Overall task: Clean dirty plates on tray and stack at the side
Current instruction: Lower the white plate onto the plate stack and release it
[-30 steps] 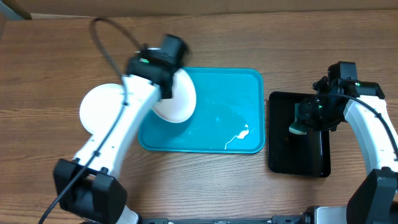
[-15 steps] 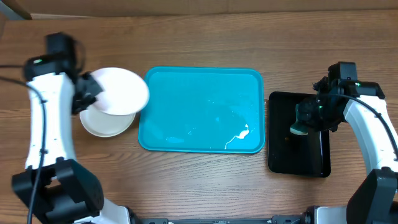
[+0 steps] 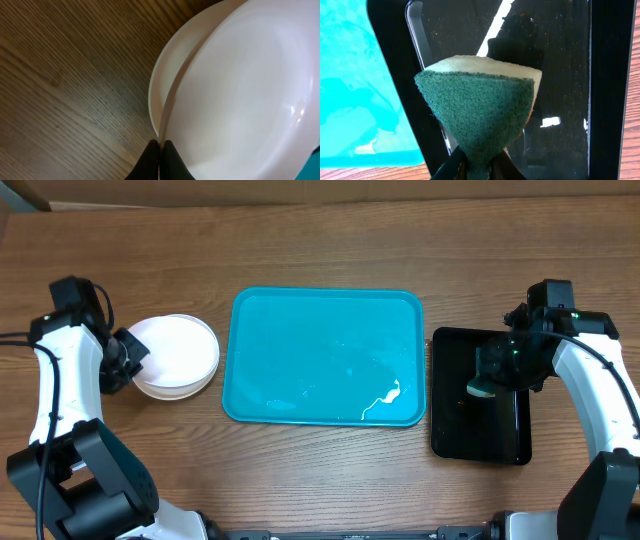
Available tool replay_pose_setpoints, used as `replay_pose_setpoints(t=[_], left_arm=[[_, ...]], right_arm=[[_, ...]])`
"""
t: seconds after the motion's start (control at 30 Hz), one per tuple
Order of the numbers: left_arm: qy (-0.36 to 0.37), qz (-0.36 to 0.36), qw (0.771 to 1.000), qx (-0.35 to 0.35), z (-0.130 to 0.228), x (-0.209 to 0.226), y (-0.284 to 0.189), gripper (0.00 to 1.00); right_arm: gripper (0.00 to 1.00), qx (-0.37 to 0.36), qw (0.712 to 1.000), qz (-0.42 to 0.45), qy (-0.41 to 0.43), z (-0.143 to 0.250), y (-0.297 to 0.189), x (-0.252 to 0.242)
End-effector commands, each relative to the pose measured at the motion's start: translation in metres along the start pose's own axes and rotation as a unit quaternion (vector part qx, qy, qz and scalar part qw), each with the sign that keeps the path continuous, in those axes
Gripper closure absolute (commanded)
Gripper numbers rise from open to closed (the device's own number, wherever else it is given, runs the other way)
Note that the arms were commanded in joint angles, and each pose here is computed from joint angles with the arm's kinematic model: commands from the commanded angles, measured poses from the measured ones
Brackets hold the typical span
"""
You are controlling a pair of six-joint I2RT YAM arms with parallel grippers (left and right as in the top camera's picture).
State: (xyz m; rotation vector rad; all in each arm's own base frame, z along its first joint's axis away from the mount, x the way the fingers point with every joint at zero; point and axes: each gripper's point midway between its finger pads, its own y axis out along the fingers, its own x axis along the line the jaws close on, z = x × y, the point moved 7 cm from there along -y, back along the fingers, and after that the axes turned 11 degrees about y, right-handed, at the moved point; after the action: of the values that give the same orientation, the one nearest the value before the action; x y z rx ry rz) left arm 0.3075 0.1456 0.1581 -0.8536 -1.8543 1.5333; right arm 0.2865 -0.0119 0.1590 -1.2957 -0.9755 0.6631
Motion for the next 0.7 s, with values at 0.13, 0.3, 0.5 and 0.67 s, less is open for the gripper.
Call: replay_pose_setpoints(t=[0.13, 0.3, 0.5, 0.67], left_arm=[[0.008, 0.011, 1.0, 0.001, 0.0, -0.003, 0.003, 0.41], [0.008, 0.015, 1.0, -0.003, -0.004, -0.004, -0.006, 0.22], [0.036, 0.075, 0.996, -0.006, -0.012, -0.019, -0.04, 0.28], [0.092, 0.103, 0.99, -0.01, 0.002, -0.042, -0.069, 0.28]], right_arm=[[0.85, -0.009, 1.0, -0.003, -0.003, -0.003, -0.004, 0.001], [0.83, -0.009, 1.0, -0.003, -0.003, -0.003, -0.004, 0.001], [0.83, -0.009, 1.0, -0.002, -0.003, -0.003, -0.004, 0.001], [0.82, -0.007, 1.0, -0.009, -0.003, -0.002, -0.004, 0.002]])
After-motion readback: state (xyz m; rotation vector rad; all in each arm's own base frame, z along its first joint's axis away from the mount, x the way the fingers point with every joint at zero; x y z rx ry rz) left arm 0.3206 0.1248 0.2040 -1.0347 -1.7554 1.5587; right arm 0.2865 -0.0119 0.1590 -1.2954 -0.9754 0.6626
